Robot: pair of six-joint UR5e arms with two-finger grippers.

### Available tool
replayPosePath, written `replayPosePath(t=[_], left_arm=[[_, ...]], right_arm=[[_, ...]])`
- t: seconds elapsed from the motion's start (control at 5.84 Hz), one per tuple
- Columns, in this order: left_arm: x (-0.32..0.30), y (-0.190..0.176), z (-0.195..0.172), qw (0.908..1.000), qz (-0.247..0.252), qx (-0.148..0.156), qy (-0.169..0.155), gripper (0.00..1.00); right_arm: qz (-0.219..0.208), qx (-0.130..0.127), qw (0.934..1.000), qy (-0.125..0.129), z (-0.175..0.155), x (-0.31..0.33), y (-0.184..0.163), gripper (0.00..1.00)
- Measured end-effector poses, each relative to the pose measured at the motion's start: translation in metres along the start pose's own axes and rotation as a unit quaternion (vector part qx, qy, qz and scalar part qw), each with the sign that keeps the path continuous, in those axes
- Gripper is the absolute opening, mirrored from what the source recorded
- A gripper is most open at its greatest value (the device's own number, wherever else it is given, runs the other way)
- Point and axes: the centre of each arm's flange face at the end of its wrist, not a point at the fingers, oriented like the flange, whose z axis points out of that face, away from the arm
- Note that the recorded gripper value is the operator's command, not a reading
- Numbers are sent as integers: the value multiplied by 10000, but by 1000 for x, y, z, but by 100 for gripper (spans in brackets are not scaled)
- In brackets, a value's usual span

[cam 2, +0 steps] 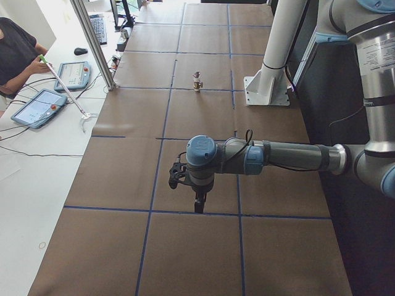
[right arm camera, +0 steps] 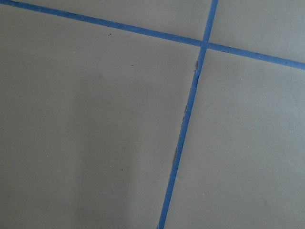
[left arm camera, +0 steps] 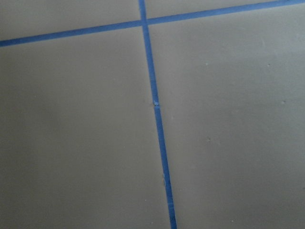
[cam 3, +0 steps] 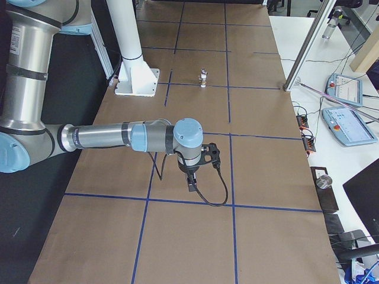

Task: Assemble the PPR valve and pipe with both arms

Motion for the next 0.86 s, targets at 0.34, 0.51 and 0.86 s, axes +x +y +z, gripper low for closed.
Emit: replayPosePath(t=[0.34, 0.51, 0.86], left_arm=[[0, 2, 0, 10000, -20, -12, 15, 100], [-1, 4, 2, 10000, -39, -38, 23, 100], [-6, -4, 8, 9999, -59, -86, 32, 100]], right_arm=[[53, -28, 10000, -6, 2, 1, 2, 100], [66, -38, 10000, -18, 3, 2, 2, 100], [123, -94, 9999, -43, 10, 8, 5, 100]])
